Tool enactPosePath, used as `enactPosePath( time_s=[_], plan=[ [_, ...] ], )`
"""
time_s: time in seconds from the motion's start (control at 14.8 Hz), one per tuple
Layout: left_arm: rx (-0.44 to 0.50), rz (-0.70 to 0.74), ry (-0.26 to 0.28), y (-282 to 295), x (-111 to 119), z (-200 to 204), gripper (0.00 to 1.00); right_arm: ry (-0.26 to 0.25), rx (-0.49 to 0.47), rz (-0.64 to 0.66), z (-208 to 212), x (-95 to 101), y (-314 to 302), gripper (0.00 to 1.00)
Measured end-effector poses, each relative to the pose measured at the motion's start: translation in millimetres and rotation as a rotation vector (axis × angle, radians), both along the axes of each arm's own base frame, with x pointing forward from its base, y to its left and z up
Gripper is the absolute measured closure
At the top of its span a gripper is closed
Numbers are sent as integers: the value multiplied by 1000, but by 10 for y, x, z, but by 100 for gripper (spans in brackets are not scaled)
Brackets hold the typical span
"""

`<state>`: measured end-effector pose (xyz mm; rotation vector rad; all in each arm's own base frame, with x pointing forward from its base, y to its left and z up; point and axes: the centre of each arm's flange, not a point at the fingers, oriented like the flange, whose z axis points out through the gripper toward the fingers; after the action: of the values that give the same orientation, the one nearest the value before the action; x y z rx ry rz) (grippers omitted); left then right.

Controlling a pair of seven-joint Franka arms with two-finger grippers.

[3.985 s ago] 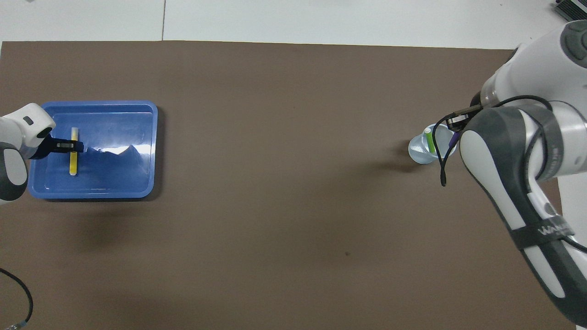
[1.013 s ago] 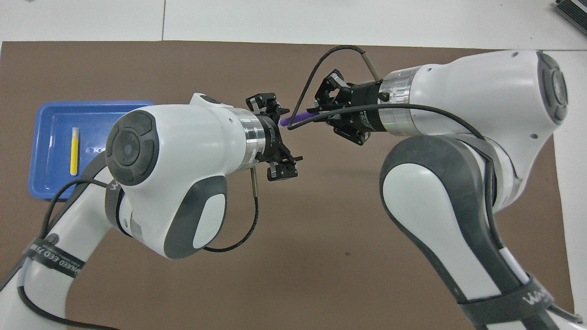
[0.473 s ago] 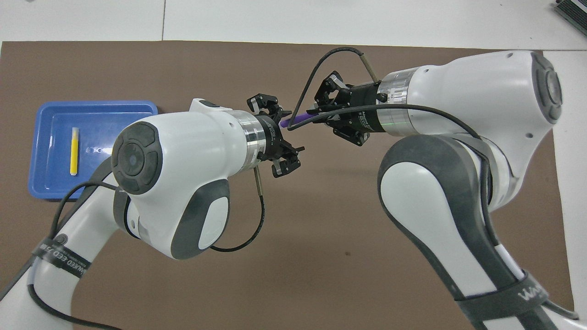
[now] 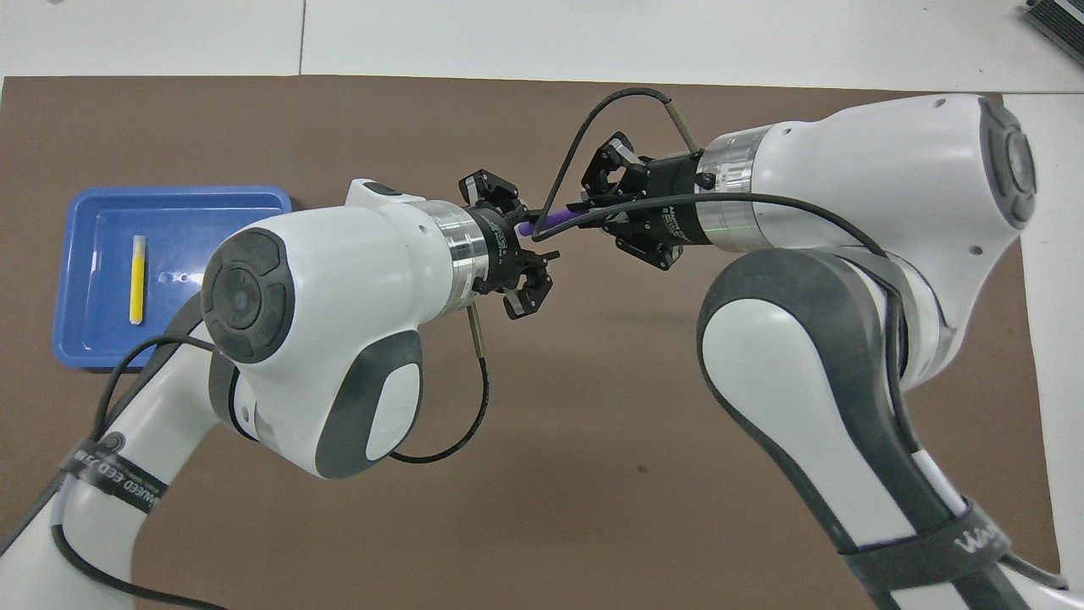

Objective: Right arm passes pens to left for tray arrangement
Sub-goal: 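Close the left gripper on the purple pen and open the right gripper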

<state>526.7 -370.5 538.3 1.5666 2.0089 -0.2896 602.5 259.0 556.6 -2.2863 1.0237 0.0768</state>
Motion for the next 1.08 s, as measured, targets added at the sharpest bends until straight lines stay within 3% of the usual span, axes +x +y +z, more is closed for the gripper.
enactPosePath(
  time_s=[0.41,0.47,0.61,0.81,1.08],
  plan=[
    [-9,7,-17,-24,-10,-87,53,3,-1,0,-19,-3,1,82],
    [-9,9,-19,-19,-5,-86,56,5,-2,1,-25,-5,0,82],
    [-10,15,-27,18,29,-88,74,9,-3,3,-39,-11,7,82],
    [-3,-2,-39,15,29,-92,82,11,-4,2,-50,-10,-2,82],
    [4,-12,-47,12,28,-93,82,12,-4,2,-52,-10,-1,82]
  ],
)
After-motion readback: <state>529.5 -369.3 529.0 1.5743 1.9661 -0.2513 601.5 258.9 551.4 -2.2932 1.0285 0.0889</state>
